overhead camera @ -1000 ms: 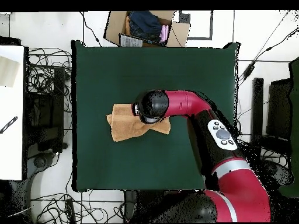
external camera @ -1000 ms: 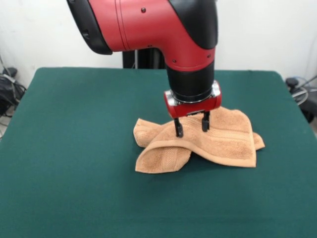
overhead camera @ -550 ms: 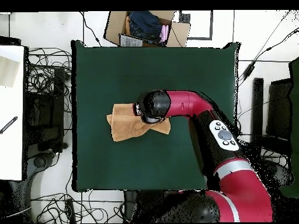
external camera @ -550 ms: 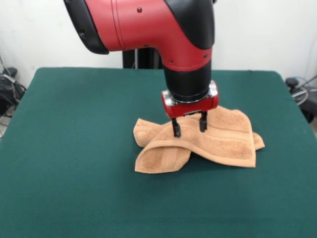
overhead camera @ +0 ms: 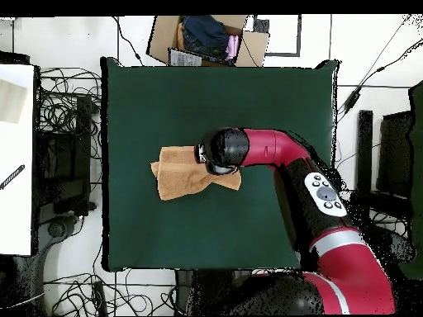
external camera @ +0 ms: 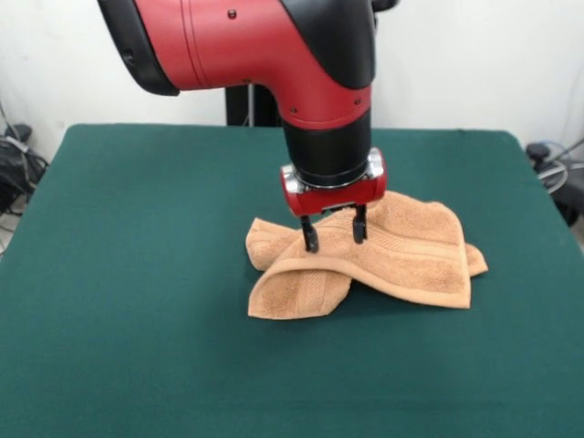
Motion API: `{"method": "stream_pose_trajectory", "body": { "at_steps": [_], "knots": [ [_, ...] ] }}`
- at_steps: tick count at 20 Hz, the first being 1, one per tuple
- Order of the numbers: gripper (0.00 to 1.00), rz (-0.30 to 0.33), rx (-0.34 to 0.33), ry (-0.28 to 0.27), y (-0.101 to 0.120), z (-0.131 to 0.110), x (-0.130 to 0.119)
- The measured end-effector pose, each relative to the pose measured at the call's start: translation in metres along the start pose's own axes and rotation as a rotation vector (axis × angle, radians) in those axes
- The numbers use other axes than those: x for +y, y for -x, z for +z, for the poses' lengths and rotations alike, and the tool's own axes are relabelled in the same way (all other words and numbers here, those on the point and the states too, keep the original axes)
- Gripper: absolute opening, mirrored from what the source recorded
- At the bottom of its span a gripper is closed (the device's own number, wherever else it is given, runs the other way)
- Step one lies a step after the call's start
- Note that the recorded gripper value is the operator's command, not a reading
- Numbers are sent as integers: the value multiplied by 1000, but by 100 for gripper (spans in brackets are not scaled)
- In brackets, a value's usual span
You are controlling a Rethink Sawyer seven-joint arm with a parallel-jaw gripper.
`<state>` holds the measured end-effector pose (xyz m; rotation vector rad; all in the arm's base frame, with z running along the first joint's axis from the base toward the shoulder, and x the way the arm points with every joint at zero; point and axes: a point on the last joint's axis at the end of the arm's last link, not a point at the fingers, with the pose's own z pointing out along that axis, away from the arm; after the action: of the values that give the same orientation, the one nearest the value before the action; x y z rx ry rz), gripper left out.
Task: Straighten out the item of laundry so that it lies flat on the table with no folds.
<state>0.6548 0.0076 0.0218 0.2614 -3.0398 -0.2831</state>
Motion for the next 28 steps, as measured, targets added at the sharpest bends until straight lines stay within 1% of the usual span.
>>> {"method": "stream_pose_trajectory", "body": {
  "at_steps": [6,13,28],
  "knots": [
    [100,10,-6,-2,0,-4,-8],
    [100,17,-21,-14,2,-14,-15],
    [100,18,-18,-11,1,-12,-15]
  ]
}}
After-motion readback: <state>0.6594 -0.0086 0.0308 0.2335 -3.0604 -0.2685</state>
